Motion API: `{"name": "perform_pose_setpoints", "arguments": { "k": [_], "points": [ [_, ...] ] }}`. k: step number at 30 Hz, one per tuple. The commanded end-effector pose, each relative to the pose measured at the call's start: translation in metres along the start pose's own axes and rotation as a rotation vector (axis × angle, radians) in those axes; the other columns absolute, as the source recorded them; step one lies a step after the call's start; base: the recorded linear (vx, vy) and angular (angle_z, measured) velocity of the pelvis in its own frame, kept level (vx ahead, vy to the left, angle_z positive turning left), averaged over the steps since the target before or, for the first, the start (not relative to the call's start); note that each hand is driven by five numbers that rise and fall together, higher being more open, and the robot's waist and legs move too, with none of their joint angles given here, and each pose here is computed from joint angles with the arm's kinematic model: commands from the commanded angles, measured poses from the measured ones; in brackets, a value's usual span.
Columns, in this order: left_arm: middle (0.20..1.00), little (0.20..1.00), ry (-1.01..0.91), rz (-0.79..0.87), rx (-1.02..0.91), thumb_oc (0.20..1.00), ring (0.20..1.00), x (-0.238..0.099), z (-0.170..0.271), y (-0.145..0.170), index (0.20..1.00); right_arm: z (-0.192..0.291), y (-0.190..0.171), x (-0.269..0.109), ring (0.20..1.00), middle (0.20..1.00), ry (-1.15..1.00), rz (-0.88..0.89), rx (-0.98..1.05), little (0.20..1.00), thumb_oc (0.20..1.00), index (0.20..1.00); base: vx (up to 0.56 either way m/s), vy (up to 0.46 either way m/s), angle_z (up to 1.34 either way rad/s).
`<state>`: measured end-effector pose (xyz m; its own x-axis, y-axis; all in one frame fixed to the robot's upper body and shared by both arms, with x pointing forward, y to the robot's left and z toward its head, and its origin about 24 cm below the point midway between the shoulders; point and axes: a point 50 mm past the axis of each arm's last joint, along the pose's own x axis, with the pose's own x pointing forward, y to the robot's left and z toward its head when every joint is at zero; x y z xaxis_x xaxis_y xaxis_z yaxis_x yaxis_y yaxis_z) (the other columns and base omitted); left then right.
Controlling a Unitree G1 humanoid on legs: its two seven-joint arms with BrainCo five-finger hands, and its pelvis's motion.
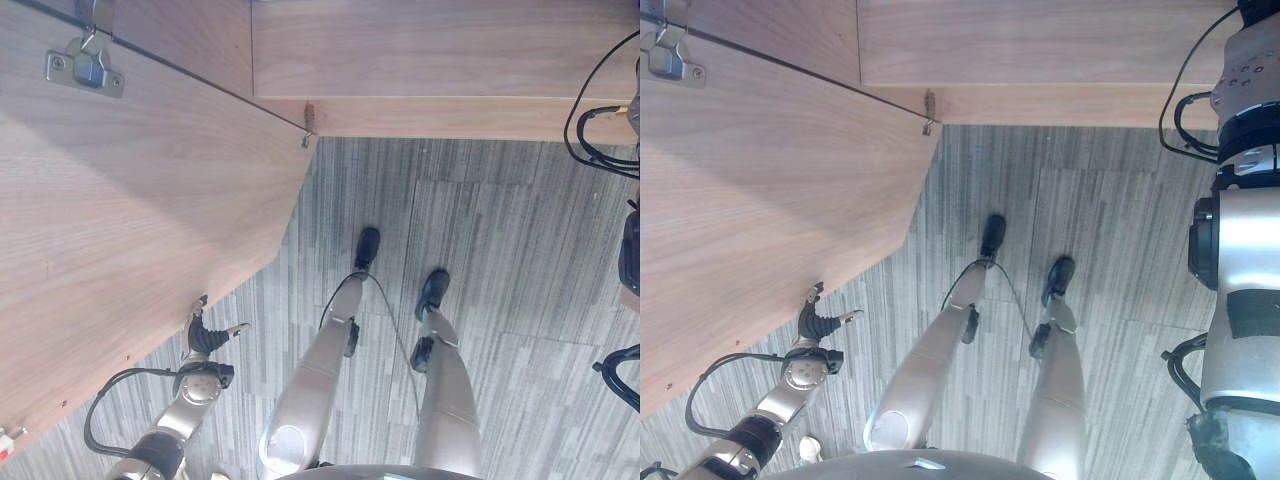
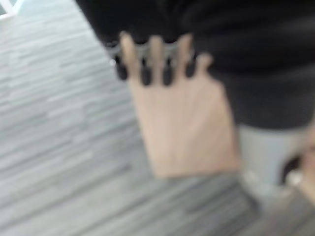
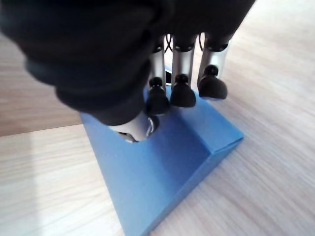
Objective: Put the empty folder in the office cabinet
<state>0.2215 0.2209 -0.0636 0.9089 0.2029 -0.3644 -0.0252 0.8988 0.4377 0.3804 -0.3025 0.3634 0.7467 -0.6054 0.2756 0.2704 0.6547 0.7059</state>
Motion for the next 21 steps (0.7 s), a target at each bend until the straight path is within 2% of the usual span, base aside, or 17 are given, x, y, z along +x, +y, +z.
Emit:
{"name": "perform_pose_setpoints", "arguments": {
  "k": [1, 16, 21],
  "points": [
    [1.0, 1.0, 0.068, 0.062, -0.014, 1.0, 1.0, -0.003, -0.017, 0.017, 1.0, 0.014, -0.015, 0.003, 0.2, 0.2, -0.088, -0.002, -0.079, 0.2, 0.2, 0.2, 0.0, -0.007, 0.03],
    [1.0, 1.0, 0.081, 0.07, 0.005, 1.0, 1.0, -0.003, -0.02, 0.02, 1.0, 0.007, -0.041, 0.005, 0.2, 0.2, -0.08, -0.123, -0.107, 0.2, 0.2, 0.2, -0.01, -0.002, 0.0],
    [1.0, 1.0, 0.113, 0.079, 0.005, 1.0, 1.0, -0.005, -0.027, 0.018, 1.0, 0.016, -0.047, 0.006, 0.2, 0.2, -0.113, -0.176, -0.181, 0.2, 0.2, 0.2, -0.01, 0.001, -0.02]
  ]
}}
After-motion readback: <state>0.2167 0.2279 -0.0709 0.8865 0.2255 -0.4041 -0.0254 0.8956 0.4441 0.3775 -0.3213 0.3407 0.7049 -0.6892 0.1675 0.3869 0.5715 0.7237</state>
